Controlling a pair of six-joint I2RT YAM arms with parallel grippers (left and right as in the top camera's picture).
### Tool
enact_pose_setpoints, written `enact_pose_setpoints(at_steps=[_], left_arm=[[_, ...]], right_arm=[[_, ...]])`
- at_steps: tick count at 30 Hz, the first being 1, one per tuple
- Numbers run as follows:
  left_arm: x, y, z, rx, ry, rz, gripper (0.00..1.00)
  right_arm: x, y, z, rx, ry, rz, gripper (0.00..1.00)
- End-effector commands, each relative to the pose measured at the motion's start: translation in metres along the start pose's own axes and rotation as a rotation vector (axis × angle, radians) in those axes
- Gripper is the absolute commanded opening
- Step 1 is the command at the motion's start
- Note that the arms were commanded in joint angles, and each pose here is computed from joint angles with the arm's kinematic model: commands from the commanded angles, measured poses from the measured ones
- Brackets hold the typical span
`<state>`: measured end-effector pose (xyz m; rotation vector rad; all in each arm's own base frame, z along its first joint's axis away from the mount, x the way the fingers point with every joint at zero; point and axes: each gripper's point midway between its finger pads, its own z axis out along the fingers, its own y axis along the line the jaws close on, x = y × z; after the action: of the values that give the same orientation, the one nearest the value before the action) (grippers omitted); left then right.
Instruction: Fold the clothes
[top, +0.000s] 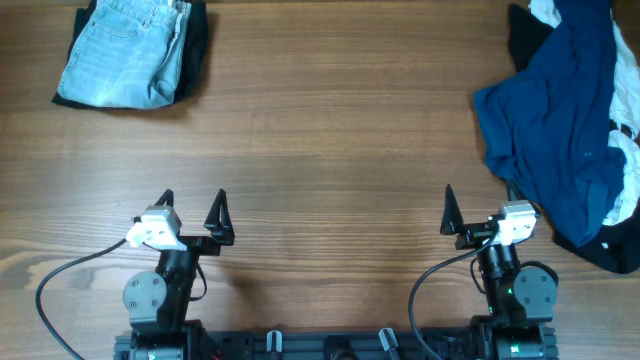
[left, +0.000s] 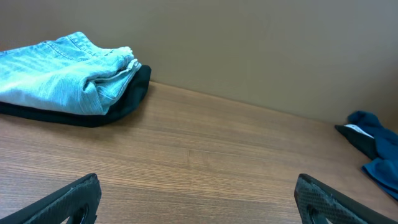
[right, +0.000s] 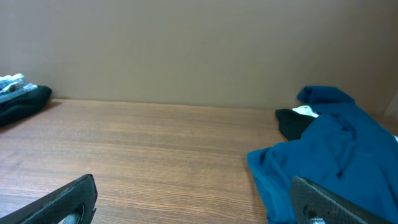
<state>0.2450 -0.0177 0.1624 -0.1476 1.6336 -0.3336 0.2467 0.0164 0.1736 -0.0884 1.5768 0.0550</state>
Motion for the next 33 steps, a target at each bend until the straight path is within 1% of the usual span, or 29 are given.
enact_pose_setpoints(at_steps=[1, 5, 7, 8, 9, 12, 15, 19, 22, 26, 30, 33], left_arm=[[0.002, 0.001, 0.000, 0.001, 0.001, 0.016, 1.00], [0.002, 0.001, 0.000, 0.001, 0.001, 0.016, 1.00], [0.002, 0.001, 0.000, 0.001, 0.001, 0.015, 1.00], [0.002, 0.000, 0.000, 0.003, 0.001, -0.004, 1.00], [0.002, 0.001, 0.000, 0.003, 0.001, -0.024, 1.00], [-0.002, -0.001, 0.000, 0.010, -0.014, -0.022, 1.00], [-0.022, -0.007, -0.001, 0.036, -0.094, -0.006, 1.00], [-0.041, -0.014, -0.006, 0.046, -0.132, 0.001, 1.00], [-0.062, -0.018, -0.012, 0.036, -0.158, 0.005, 1.00], [-0.076, -0.022, -0.012, 0.018, -0.110, -0.005, 1.00], [-0.096, -0.025, 0.001, -0.014, -0.013, -0.008, 1.00], [-0.101, -0.023, 0.019, -0.048, 0.096, -0.029, 1.00]], right_arm=[[0.000, -0.006, 0.000, 0.032, -0.002, -0.027, 1.00], [-0.007, 0.010, 0.000, -0.062, -0.033, -0.031, 1.00], [-0.025, 0.025, -0.003, -0.151, -0.106, -0.034, 1.00], [-0.041, 0.031, -0.006, -0.190, -0.166, 0.016, 1.00], [-0.048, 0.031, -0.008, -0.192, -0.193, 0.041, 1.00], [-0.060, 0.033, -0.011, -0.205, -0.239, 0.062, 1.00], [-0.070, 0.034, -0.013, -0.216, -0.250, 0.058, 1.00], [-0.095, 0.034, -0.013, -0.209, -0.268, 0.014, 1.00], [-0.117, 0.032, -0.004, -0.205, -0.248, -0.014, 1.00], [-0.147, 0.030, 0.020, -0.202, -0.198, -0.059, 1.00], [-0.169, 0.045, 0.066, -0.330, -0.099, -0.079, 1.00], [-0.168, 0.050, 0.106, -0.389, 0.021, -0.045, 1.00]])
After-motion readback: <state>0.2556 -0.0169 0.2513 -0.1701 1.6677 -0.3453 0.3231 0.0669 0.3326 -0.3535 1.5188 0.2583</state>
